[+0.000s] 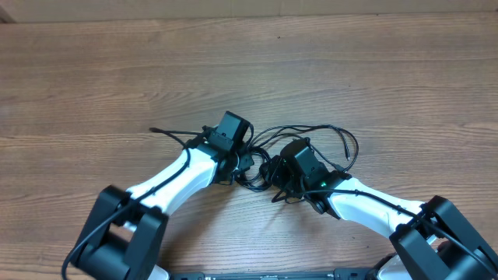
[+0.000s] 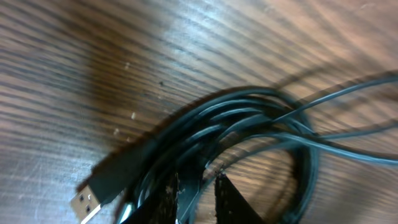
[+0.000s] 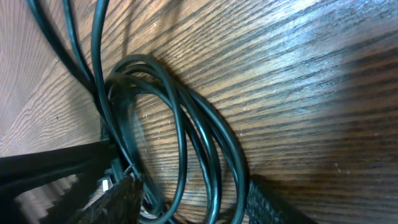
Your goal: Untangle cables
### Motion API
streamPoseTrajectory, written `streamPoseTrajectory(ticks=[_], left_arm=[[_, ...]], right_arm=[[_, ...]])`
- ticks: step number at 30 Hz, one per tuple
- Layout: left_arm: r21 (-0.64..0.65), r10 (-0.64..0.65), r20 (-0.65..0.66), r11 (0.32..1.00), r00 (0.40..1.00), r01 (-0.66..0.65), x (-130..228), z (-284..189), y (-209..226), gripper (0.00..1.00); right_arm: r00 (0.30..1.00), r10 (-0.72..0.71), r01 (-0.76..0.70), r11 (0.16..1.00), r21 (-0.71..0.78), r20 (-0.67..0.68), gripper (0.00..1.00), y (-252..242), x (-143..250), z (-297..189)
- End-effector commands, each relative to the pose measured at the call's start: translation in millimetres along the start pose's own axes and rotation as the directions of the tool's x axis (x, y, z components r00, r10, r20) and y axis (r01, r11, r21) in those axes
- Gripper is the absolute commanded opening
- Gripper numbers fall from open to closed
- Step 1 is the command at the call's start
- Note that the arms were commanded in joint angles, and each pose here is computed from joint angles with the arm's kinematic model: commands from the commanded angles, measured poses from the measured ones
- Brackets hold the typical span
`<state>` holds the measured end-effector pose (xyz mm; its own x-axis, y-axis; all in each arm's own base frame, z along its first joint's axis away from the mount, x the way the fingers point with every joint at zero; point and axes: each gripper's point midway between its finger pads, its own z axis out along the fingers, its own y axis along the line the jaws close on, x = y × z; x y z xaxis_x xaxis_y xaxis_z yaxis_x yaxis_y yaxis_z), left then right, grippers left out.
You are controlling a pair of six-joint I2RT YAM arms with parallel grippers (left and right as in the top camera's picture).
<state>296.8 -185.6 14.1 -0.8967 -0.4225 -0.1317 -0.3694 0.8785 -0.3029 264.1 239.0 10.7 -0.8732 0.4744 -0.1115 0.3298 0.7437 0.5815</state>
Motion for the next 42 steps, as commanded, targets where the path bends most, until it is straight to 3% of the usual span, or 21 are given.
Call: streamPoseTrajectory(ticks=[1,4,6,8,10,11,12,17,23,28,34,37,42], left_arm=[[-0.004,-0.016,-0.058,1.0,0.998,0.016,11.2,10.0,2.6,0.19],[-0.002,-0.014,-0.057,1.0,0.998,0.014,11.2,10.0,1.9,0.21],[-0.006,-0.003,-0.062,1.0,0.998,0.002,15.2,11.8,0.8,0.3],[-0.019,0.005,-0.062,1.0,0.998,-0.006,17.7,14.5,1.7,0.31],[-0.026,0.005,-0.069,1.0,0.998,-0.007,21.2,19.5,1.7,0.23],[-0.028,-0.009,-0.079,1.0,0.997,0.007,23.8,22.9,1.7,0.06],[-0.022,-0.014,-0.091,1.0,0.996,0.012,25.8,23.4,0.6,0.04],[0.012,0.025,-0.061,1.0,0.998,-0.024,9.8,10.2,-8.1,0.04],[0.069,0.163,0.052,0.984,0.985,-0.166,-51.4,-64.2,-25.6,0.04],[0.065,0.18,0.07,0.981,0.981,-0.184,-63.0,-76.4,-20.2,0.09],[0.003,0.175,-0.002,0.985,0.985,-0.175,-49.5,-50.7,-0.1,0.09],[0.015,0.133,-0.059,0.991,0.989,-0.133,-39.5,-40.4,1.1,0.04],[0.147,-0.048,-0.242,0.985,0.969,0.086,-10.3,-45.8,-25.5,0.04]], right_arm=[[1.0,0.003,-0.003,1.0,0.024,-0.011,0.52,-4.9,3.6,3.1],[1.0,0.003,-0.003,1.0,0.024,-0.011,0.52,-4.9,3.6,3.1],[1.0,0.003,-0.003,1.0,0.023,-0.011,0.52,-4.9,3.6,3.1],[1.0,0.003,-0.003,1.0,0.024,-0.011,0.53,-4.9,3.6,3.1],[1.0,0.003,-0.003,1.0,0.025,-0.012,0.53,-5.2,3.8,3.1],[1.0,0.004,-0.003,1.0,0.026,-0.012,0.53,-5.6,3.9,3.1],[1.0,0.003,-0.003,1.0,0.026,-0.013,0.52,-5.6,4.1,3.1],[1.0,0.003,-0.003,1.0,0.026,-0.012,0.53,-5.6,3.9,3.1],[1.0,0.003,-0.003,1.0,0.026,-0.012,0.53,-5.7,3.9,3.1],[1.0,0.003,-0.003,1.0,0.026,-0.012,0.53,-5.6,3.8,3.1],[1.0,0.003,-0.003,1.0,0.026,-0.012,0.54,-5.6,3.8,3.1],[1.0,0.003,-0.003,1.0,0.026,-0.012,0.57,-5.6,3.8,3.1],[1.0,0.004,-0.003,1.0,0.026,-0.011,0.58,-5.4,3.7,3.1]])
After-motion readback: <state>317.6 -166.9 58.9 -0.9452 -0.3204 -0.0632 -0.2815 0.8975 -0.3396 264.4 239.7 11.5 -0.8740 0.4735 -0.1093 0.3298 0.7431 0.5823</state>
